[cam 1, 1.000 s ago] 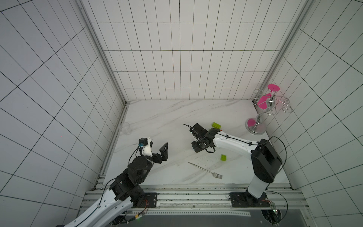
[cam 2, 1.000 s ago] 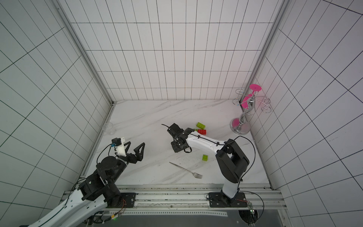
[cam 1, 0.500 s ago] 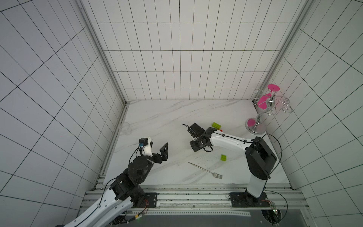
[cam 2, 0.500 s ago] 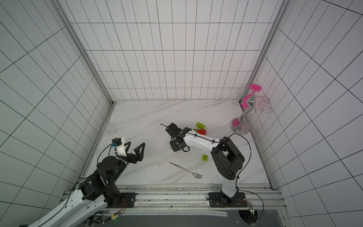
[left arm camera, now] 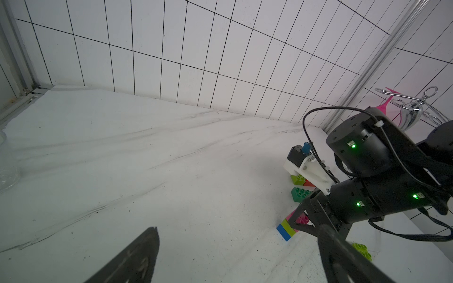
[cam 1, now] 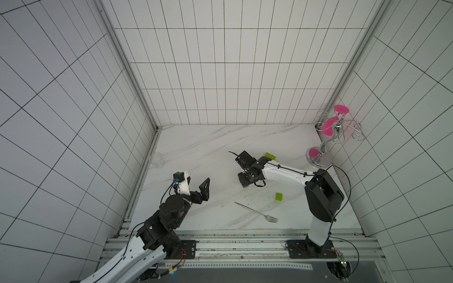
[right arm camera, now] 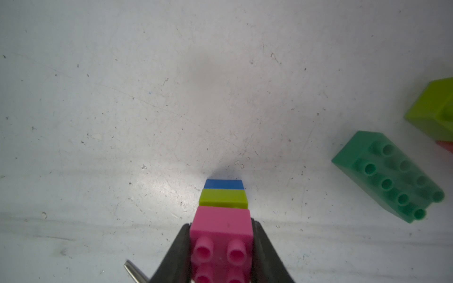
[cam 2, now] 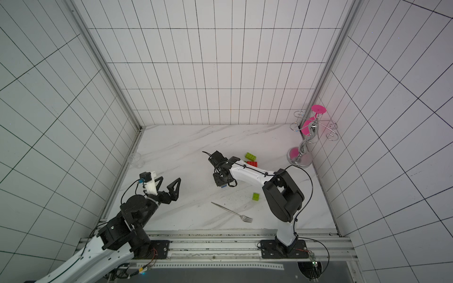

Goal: Assemble a spoon with lego
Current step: Assemble the lego brick with the lego brick.

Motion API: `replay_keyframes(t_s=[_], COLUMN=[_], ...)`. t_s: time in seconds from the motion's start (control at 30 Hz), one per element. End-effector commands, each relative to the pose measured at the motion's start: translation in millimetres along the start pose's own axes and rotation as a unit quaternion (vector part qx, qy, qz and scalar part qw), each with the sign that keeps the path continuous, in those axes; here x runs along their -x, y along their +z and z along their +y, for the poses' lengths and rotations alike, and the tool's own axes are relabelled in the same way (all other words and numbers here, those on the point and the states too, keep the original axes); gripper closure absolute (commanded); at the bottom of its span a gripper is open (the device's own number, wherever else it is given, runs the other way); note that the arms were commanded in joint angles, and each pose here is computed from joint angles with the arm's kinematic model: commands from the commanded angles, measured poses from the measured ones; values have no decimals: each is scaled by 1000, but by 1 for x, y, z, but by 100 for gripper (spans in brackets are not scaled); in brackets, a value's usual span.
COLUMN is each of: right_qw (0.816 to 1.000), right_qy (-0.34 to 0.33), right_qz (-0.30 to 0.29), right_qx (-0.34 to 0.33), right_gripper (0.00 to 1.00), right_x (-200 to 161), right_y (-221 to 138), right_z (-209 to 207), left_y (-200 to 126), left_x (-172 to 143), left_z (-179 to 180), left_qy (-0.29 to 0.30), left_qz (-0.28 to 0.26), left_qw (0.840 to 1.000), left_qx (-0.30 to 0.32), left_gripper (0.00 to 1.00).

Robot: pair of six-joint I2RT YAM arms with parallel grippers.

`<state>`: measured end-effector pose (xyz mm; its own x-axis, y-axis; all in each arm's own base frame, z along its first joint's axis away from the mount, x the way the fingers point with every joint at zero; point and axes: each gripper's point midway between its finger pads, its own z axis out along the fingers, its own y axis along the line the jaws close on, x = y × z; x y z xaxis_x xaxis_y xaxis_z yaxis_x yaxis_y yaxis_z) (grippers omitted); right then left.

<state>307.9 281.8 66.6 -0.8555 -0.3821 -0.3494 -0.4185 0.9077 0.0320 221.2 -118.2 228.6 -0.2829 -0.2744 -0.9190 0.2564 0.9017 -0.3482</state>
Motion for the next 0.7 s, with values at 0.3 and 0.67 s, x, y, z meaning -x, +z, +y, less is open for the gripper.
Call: replay_keyframes(t_s=[0.3,0.67], right_qw=[995,986], right_qy=[7,125], right_qz=[100,89], right_qx=[9,-65], right_gripper=[75,74], right_x=[-42,-50], right_y=[40,49], right_z=[1,-12], left_y=[-3,-5], left_x=[0,1], left_z=[-1,-1], left_qy=[-4,-9], left_qz=[-2,-6], left_qw=[1000,1000], left_qx=[-7,-9], left_gripper=[1,1])
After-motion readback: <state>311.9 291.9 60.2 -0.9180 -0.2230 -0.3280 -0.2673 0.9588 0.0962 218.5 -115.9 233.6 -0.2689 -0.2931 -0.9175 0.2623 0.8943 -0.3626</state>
